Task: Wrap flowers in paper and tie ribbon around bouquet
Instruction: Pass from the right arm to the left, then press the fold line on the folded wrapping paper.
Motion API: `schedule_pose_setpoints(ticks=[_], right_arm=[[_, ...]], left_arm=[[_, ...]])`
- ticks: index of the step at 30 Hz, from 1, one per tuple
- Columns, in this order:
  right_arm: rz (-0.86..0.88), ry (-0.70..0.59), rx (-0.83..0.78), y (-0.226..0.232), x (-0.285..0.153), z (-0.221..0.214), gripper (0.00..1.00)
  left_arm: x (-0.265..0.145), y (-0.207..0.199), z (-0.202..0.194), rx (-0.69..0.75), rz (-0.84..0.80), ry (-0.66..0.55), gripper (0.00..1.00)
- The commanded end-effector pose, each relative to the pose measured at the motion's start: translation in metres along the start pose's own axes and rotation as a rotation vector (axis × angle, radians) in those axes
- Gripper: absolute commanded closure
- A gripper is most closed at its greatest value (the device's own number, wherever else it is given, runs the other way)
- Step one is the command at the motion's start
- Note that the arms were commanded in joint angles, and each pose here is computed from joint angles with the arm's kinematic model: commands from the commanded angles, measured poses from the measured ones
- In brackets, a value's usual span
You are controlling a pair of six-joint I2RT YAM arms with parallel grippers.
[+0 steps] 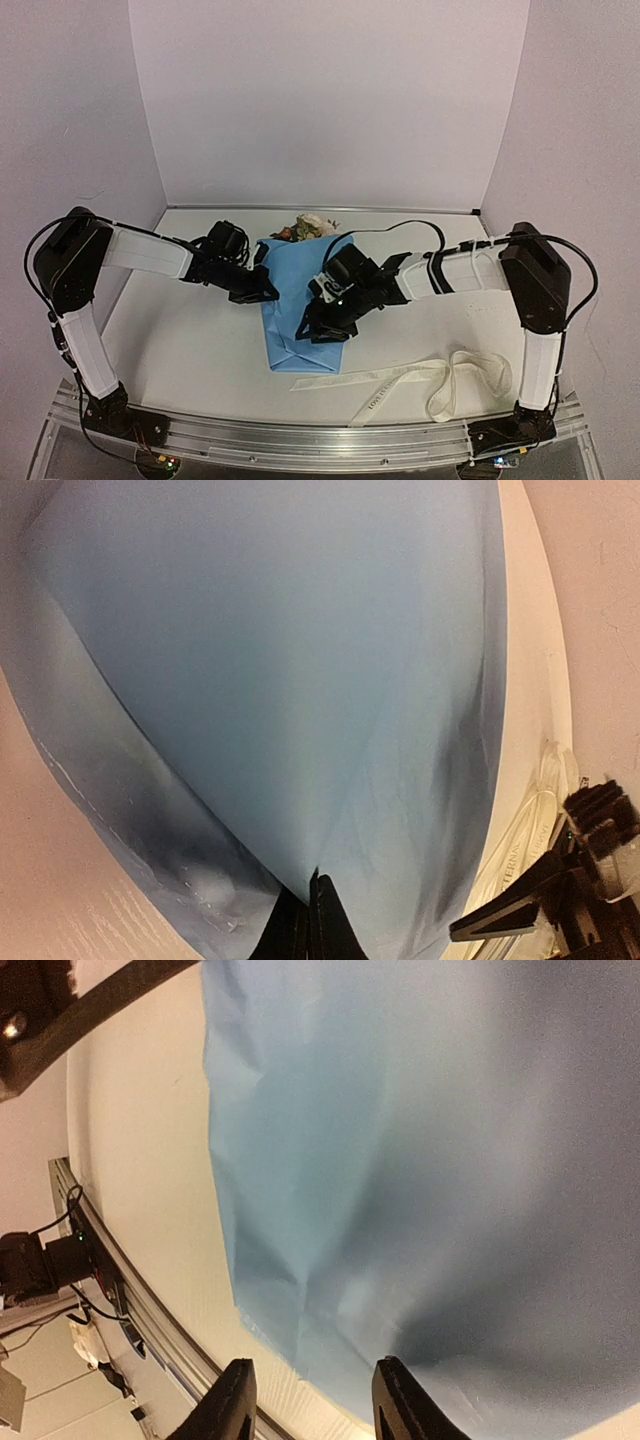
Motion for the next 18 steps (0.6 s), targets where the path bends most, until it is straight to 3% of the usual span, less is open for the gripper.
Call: schedule_pose_setpoints(ticks=[1,10,18], right_arm=[[0.032,-0.102,0.011,0.011,-0.035,0.012,0.56],[0.067,-0.104,0.095,0.000,-0.022,0.018,0.69],[0.031,-0.101,0.168,-0.032,0.005,0.012,0.74]], left_arm=[[-0.011,-0.010,0.023,0.049,0.005,-0.066,1.00],[-0.011,0.000,0.025,0.028,0.029,-0.069,1.00],[-0.009,0.007,0.021,0.015,0.056,-0.055,1.00]])
Point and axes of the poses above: each gripper's point midway between its finger pads, its own x axis out along the fingers, its own y axis along the line the jaws close on, z = x × y, the point moved 4 cm from there along -x, back along the fingers, and after that the axes turned 5 degrees about x, right-handed, at the moved point
